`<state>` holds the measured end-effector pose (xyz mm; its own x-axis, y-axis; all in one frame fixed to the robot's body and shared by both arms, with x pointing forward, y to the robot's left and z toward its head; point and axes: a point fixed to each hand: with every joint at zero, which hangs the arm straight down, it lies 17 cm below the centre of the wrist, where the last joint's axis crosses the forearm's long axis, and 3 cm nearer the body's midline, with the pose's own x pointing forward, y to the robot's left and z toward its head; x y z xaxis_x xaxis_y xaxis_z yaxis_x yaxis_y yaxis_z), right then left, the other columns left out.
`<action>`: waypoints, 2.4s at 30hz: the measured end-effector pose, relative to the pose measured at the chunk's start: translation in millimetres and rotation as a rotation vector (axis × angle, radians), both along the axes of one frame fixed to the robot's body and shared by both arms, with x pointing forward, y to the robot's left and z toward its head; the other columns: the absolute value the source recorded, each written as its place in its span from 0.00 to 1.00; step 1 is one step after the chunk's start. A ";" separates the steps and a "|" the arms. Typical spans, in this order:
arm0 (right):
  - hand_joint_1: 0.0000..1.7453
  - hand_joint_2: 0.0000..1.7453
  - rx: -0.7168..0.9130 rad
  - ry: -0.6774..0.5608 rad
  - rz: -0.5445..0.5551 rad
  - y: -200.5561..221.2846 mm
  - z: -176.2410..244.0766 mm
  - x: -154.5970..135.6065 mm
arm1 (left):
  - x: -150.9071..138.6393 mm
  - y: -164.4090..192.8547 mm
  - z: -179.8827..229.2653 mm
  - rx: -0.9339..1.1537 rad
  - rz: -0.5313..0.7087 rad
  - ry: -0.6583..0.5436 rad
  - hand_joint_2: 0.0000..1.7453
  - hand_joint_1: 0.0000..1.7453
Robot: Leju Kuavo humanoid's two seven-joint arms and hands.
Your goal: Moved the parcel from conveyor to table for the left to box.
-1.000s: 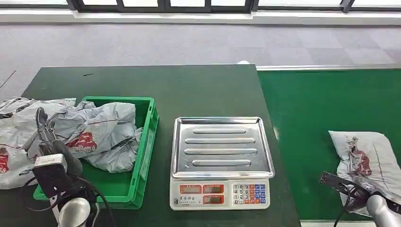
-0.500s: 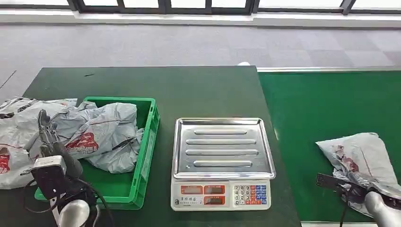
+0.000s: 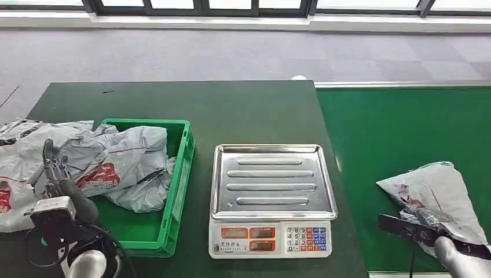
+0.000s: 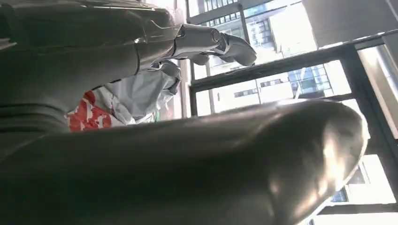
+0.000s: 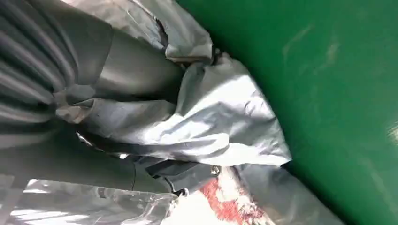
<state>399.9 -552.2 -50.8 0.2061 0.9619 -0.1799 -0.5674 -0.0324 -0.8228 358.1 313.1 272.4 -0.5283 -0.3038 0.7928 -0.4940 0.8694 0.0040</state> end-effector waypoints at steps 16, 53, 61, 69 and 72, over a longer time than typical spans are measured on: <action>1.00 1.00 0.248 -1.061 0.265 163.4 249.6 61.4 | -12.2 7.8 7.6 -0.019 0.016 -0.055 0.00 0.00; 1.00 1.00 0.304 -1.568 0.568 282.4 438.1 104.2 | 21.3 -17.9 1.1 -0.061 -0.057 -0.049 0.00 0.00; 1.00 1.00 0.575 -1.413 0.684 398.6 415.8 122.4 | 29.2 -24.1 1.1 -0.082 -0.080 -0.050 0.00 0.00; 1.00 1.00 0.804 -1.211 0.795 495.2 385.0 100.4 | 31.0 -20.4 -2.3 -0.096 -0.078 -0.054 0.00 0.00; 1.00 1.00 0.834 -1.158 0.841 515.8 373.7 86.5 | 30.4 -19.4 -2.5 -0.092 -0.075 -0.055 0.00 0.00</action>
<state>486.4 -36.4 322.9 -0.7394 0.6134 0.2775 0.2661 0.6448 -0.7165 388.4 293.7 269.9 -0.5904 -0.1896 0.7845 -0.4251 0.8993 -0.1026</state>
